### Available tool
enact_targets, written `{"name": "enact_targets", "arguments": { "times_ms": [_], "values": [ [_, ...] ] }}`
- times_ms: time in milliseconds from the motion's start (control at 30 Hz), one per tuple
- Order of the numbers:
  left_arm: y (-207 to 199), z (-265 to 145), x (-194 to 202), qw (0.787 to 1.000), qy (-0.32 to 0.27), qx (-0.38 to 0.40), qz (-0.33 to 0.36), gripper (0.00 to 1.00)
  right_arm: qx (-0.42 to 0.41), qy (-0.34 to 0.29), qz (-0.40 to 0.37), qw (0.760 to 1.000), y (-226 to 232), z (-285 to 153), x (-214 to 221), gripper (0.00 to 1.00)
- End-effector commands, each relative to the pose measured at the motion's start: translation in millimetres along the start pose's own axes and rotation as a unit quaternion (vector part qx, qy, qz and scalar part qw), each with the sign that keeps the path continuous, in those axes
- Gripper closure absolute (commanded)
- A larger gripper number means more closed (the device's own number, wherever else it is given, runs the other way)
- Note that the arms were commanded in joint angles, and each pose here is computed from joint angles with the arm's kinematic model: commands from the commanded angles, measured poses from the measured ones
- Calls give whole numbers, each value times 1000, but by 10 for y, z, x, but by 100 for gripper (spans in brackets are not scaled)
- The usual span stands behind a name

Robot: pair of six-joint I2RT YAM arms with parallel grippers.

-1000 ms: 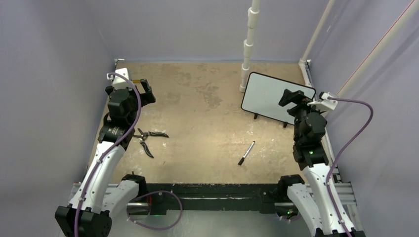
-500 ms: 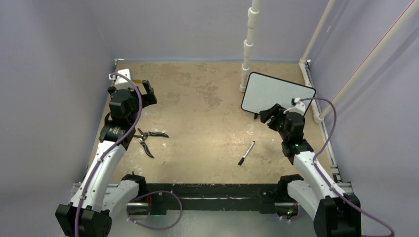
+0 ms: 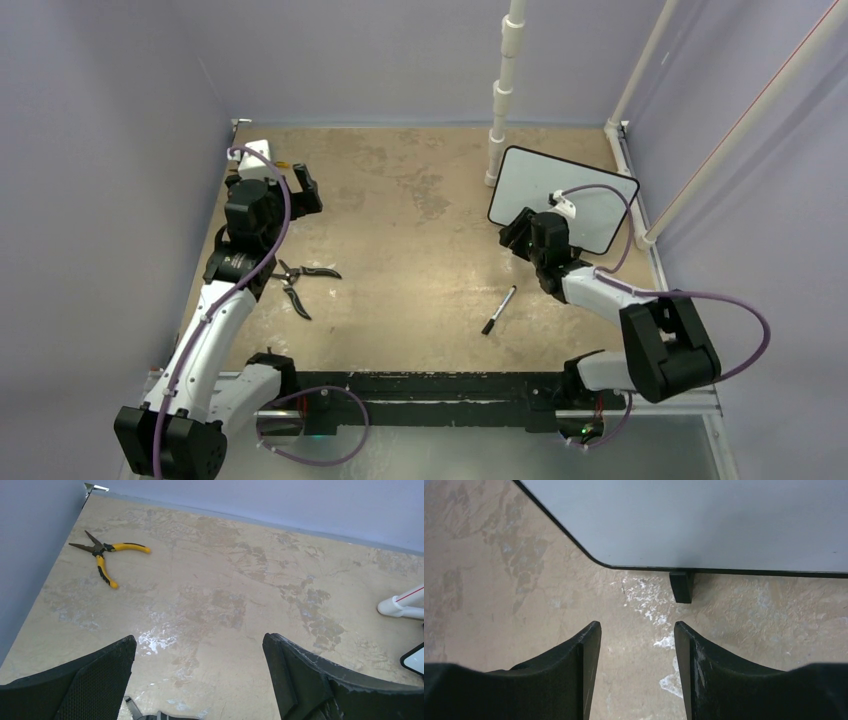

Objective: Write a sentence on the whiteboard
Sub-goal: Move the whiteboard to the center of the board.

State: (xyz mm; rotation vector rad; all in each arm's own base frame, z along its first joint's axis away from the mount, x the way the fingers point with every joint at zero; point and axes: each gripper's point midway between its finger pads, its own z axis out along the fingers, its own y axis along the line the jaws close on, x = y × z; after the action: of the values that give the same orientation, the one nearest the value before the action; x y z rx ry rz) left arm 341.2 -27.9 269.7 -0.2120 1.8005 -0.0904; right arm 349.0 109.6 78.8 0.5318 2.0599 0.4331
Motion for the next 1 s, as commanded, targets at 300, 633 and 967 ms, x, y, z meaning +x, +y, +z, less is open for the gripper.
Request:
{"name": "enact_targets", "arguments": {
  "times_ms": [300,633,967],
  "values": [
    [-25,17,-22,1000,-6,9,-2,1,54,-58,31,996,-86,222,-224,46],
    [-25,39,4,1000,-2,8,-1,2,73,-48,13,996,-106,405,-202,60],
    [-15,47,12,1000,-1,6,-1,1,112,-46,4,993,-265,442,-161,61]
  ]
}}
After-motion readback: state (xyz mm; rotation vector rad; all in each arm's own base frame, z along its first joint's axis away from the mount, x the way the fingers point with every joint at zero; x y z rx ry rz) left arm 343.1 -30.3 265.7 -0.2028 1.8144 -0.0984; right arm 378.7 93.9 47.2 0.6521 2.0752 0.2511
